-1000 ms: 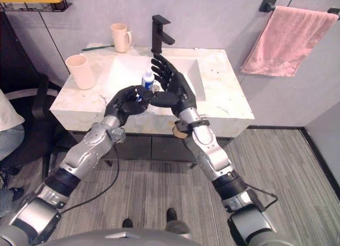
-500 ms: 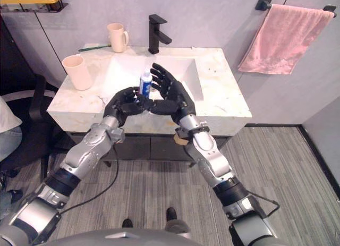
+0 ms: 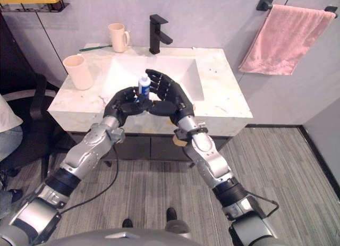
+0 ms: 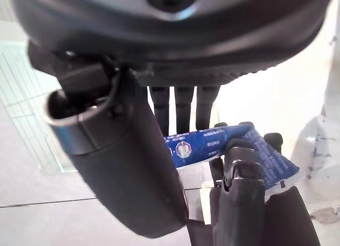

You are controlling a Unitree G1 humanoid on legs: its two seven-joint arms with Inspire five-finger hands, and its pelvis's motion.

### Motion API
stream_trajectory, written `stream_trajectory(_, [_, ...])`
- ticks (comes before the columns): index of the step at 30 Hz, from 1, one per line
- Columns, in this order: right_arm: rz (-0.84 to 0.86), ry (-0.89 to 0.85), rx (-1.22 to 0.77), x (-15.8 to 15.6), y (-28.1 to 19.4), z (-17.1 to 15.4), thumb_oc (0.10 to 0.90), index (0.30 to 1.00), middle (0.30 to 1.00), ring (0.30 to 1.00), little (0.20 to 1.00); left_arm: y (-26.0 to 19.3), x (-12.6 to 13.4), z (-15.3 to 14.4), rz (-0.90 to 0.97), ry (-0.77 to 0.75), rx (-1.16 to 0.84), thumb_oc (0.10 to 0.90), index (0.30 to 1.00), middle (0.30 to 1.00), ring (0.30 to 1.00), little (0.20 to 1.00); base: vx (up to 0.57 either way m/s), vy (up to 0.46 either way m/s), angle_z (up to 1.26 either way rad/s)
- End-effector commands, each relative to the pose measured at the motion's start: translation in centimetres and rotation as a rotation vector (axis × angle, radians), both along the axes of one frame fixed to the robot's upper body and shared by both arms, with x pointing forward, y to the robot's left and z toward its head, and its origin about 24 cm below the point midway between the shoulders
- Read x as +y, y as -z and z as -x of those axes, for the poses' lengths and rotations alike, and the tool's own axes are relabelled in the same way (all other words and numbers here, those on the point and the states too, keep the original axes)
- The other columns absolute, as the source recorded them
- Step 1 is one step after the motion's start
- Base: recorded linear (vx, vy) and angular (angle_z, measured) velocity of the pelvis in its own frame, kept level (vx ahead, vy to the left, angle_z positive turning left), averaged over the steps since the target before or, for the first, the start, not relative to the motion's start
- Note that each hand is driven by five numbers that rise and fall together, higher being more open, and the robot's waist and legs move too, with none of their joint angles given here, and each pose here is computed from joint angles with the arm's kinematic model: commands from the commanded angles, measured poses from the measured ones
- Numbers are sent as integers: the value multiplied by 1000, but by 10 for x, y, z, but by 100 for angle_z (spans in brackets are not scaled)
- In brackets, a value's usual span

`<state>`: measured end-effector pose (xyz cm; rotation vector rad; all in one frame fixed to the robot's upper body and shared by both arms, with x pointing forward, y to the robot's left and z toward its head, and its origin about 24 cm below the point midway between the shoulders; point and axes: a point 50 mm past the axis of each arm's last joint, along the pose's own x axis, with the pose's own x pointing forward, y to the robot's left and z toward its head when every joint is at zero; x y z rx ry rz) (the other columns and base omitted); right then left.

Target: Organize the bathroom.

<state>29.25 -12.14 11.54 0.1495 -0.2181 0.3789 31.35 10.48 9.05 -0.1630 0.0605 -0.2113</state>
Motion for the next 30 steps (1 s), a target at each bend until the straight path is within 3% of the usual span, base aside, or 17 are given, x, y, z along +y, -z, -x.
stream_trajectory(1, [-142, -40, -285, 10, -61, -3, 522, 484, 484, 484, 484, -71, -23, -17, 61, 49, -342, 400, 300, 300, 300, 300, 0, 0, 0])
stream_trajectory(10, [-134, -5, -314, 5, -66, -4, 478, 418, 418, 418, 418, -68, -19, -18, 46, 28, -327, 400, 300, 300, 300, 300, 0, 0, 0])
stream_trajectory(12, [-132, -2, -323, 2, -67, -4, 460, 389, 389, 389, 389, -67, -18, -19, 43, 23, -324, 400, 300, 300, 300, 300, 0, 0, 0])
stream_trajectory(13, [-123, 2, -330, 1, -68, -5, 409, 314, 314, 314, 314, -66, -17, -20, 41, 20, -321, 400, 300, 300, 300, 300, 0, 0, 0])
stream_trajectory(20, [-90, 17, -410, -2, -82, -7, 400, 300, 300, 300, 300, -62, -12, -22, 6, -31, -322, 400, 300, 300, 300, 300, 0, 0, 0])
stream_trajectory(21, [-82, 35, -454, -5, -93, -8, 400, 300, 300, 300, 300, -59, -7, -22, -5, -59, -317, 800, 900, 900, 900, 900, 0, 0, 0])
stream_trajectory(30, [-39, 190, -709, -23, -143, -4, 400, 300, 300, 300, 300, -39, 28, -9, -129, -160, -313, 800, 900, 900, 900, 900, -21, 30, 12])
